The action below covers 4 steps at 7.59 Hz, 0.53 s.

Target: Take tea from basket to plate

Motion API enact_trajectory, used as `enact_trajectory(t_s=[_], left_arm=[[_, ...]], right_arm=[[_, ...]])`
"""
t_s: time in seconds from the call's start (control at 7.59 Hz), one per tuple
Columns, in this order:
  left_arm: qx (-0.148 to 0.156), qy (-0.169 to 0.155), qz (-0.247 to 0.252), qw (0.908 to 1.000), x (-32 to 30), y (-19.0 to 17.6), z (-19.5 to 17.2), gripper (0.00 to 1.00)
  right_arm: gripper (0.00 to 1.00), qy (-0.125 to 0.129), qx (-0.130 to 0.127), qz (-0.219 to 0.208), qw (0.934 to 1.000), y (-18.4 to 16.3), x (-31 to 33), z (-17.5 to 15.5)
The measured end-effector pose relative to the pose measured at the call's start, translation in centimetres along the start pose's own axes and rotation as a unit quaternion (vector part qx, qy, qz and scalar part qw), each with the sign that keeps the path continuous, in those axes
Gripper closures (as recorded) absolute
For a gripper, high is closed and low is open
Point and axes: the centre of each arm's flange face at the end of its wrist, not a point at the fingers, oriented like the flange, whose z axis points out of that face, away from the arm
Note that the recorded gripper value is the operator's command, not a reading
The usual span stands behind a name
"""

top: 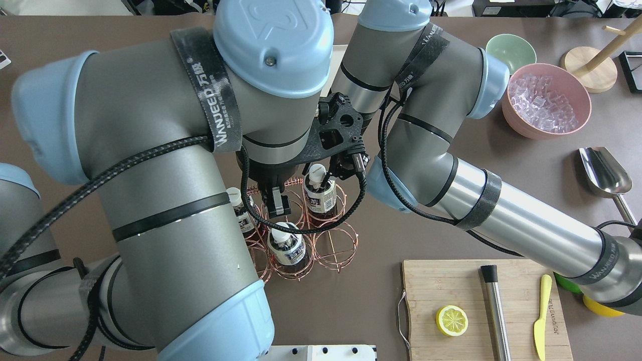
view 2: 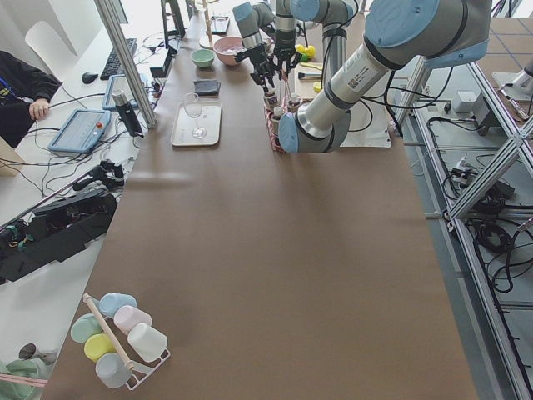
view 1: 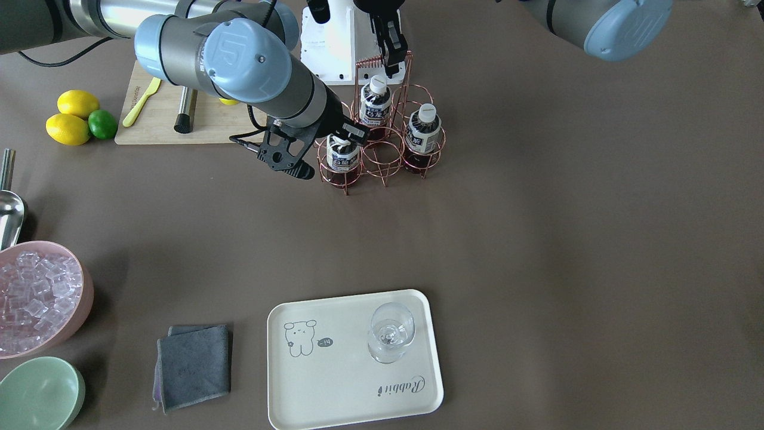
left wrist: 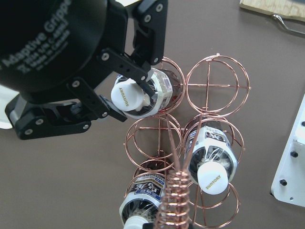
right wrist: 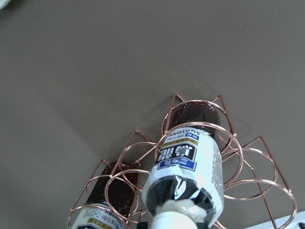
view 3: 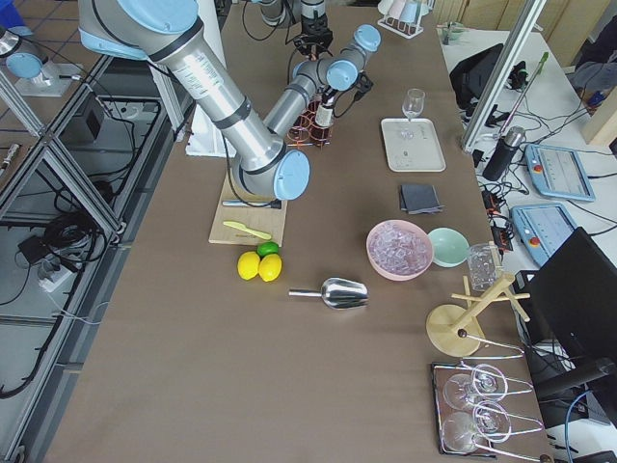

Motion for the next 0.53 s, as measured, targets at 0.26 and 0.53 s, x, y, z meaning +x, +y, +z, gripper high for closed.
enact_trajectory(t_s=[0.26, 0.53], left_arm=[[-0.001, 0.001, 0.001, 1.0, 0.12, -0.1, 0.16, 1.0], [-0.002, 0.002, 0.001, 1.0, 0.15, -0.13, 0.31, 1.0]], right_arm=[[0.9, 0.0, 0.001, 0.0, 1.0, -0.08, 0.32, -0.08], [1.0, -0.004, 0.003, 0.0, 1.0, -0.11, 0.51, -0.64]])
